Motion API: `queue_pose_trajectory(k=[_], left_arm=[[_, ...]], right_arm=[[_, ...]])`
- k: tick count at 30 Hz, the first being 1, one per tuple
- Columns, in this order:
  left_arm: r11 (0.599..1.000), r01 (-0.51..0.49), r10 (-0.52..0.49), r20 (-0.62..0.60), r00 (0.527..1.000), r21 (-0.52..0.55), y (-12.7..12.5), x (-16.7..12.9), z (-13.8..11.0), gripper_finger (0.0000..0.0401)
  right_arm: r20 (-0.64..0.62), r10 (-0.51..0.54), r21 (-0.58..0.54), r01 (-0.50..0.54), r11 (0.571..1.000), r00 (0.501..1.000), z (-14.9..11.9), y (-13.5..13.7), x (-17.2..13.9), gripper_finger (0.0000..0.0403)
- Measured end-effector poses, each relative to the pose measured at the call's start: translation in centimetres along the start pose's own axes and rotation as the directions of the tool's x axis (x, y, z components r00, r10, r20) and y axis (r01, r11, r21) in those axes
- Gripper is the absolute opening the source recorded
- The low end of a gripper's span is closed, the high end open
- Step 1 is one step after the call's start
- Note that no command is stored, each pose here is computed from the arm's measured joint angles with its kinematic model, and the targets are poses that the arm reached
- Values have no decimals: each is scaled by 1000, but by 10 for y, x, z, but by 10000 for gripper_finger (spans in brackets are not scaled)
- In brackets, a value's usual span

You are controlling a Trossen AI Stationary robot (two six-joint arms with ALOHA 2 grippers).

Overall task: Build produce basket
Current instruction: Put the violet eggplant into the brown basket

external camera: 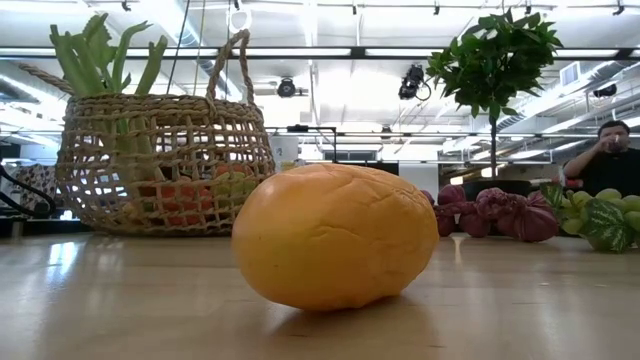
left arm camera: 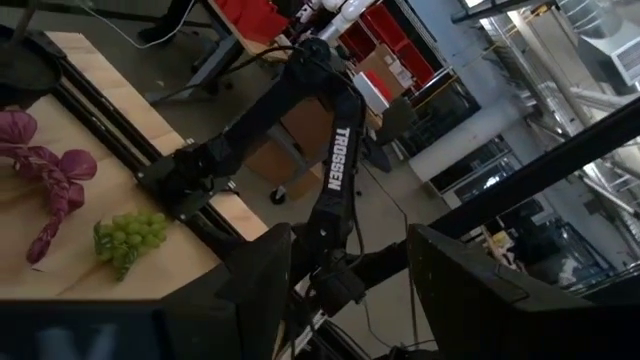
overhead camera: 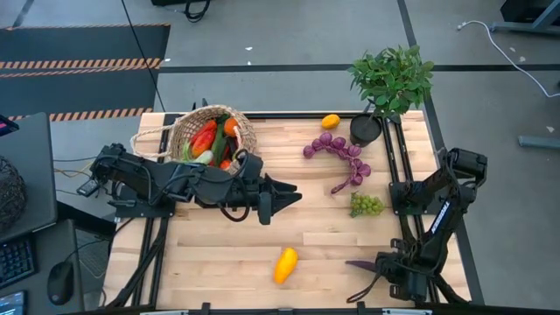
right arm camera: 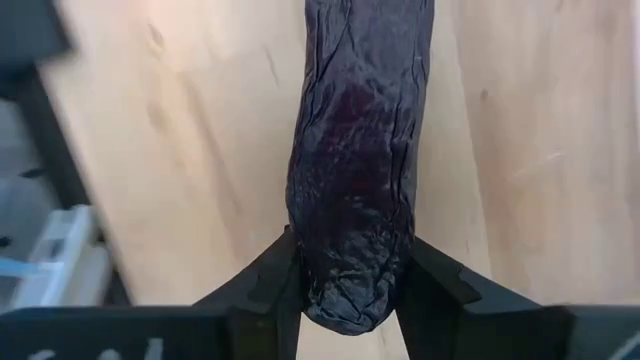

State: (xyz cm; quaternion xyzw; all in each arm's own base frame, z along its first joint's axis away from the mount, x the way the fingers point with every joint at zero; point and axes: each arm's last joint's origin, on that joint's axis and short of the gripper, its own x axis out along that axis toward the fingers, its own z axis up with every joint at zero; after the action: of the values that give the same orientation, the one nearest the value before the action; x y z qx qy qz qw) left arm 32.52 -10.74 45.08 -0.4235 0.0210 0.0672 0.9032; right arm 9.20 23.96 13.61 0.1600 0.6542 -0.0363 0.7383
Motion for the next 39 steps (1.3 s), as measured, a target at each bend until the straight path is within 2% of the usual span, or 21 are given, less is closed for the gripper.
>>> queue_pose_trajectory(k=[5,9,13,15,17,21,24,26,33,39], left_arm=[[997,14,-14,7,1000,74,-2,-4,4,206],[980,31,-37,25,999,199,-5,-14,13,206],[961,34,-46,39,998,275,-6,-21,20,208],[955,33,-51,55,997,296,-6,-25,27,208],[948,29,-55,74,996,318,-6,-30,34,208],[927,8,-45,91,995,374,-3,-32,41,207],[910,0,-39,86,995,415,-1,-33,43,220],[901,-17,-21,84,996,432,2,-31,46,237],[906,-73,44,77,996,418,23,-24,64,317],[903,-135,98,111,989,409,37,-13,74,345]], right_arm=[[62,31,-2,-31,1000,998,15,-2,-25,131],[179,77,-34,-72,997,981,37,1,-52,131],[348,117,-2,-124,992,930,66,2,-81,131],[456,126,24,-154,988,881,83,1,-99,131],[574,149,33,-204,978,805,101,2,-120,131],[784,149,-3,-236,972,602,138,-2,-165,131],[879,125,-12,-242,970,461,166,-11,-196,131],[916,97,-1,-237,971,390,183,-19,-210,131],[957,32,26,-193,981,288,225,-51,-234,131],[976,-20,74,-239,968,218,243,-74,-243,131]])
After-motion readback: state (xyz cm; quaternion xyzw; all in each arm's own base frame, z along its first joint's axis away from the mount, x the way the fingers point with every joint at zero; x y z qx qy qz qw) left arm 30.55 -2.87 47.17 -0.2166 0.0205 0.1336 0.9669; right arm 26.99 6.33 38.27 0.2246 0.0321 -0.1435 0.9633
